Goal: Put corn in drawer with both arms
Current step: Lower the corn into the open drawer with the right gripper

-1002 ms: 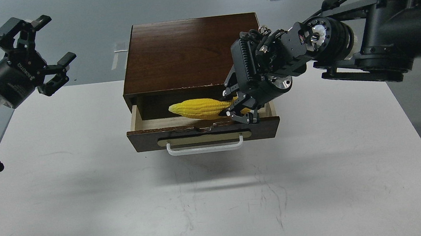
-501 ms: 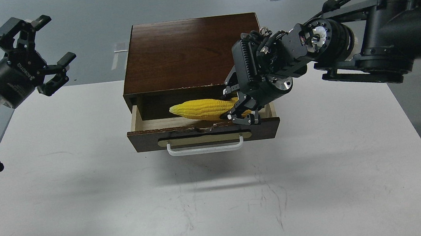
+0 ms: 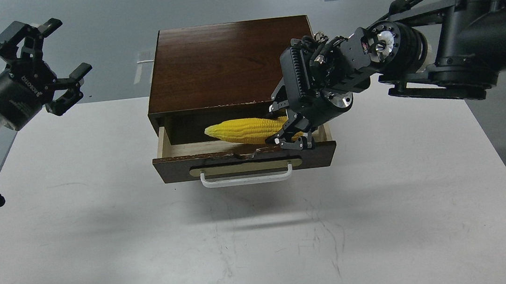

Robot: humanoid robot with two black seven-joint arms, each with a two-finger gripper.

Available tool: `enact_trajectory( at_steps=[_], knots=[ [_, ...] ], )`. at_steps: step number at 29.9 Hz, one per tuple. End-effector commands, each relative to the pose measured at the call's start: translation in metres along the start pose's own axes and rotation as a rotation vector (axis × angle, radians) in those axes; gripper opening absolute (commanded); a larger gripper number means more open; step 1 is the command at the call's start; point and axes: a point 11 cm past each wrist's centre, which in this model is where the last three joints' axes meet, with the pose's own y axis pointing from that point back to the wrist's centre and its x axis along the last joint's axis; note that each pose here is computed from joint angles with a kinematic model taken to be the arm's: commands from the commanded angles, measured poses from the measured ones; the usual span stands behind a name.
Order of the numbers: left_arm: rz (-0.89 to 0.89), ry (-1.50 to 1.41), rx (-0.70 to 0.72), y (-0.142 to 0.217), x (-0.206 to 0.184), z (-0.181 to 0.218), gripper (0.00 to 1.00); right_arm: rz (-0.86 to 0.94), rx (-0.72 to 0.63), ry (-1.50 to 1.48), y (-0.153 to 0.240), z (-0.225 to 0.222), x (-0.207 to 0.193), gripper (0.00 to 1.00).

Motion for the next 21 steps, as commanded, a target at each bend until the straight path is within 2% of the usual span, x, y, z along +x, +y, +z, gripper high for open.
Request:
enact_trajectory(
  at_steps=[1, 11, 21],
  knots=[
    [0.000, 0.000, 0.000, 0.0000, 0.0000, 0.0000, 0.98, 0.000, -0.002, -0.001, 0.0005, 0.0004, -0.0005, 0.44],
    [-0.001, 0.001, 0.000, -0.0004, -0.0005, -0.0004, 0.98, -0.001, -0.001, -0.003, 0.0005, 0.0003, -0.0009, 0.47],
    [-0.001, 0.001, 0.000, -0.0004, -0.0005, -0.0004, 0.98, 0.000, -0.003, -0.006, 0.0009, 0.0006, -0.0011, 0.54]
  ],
)
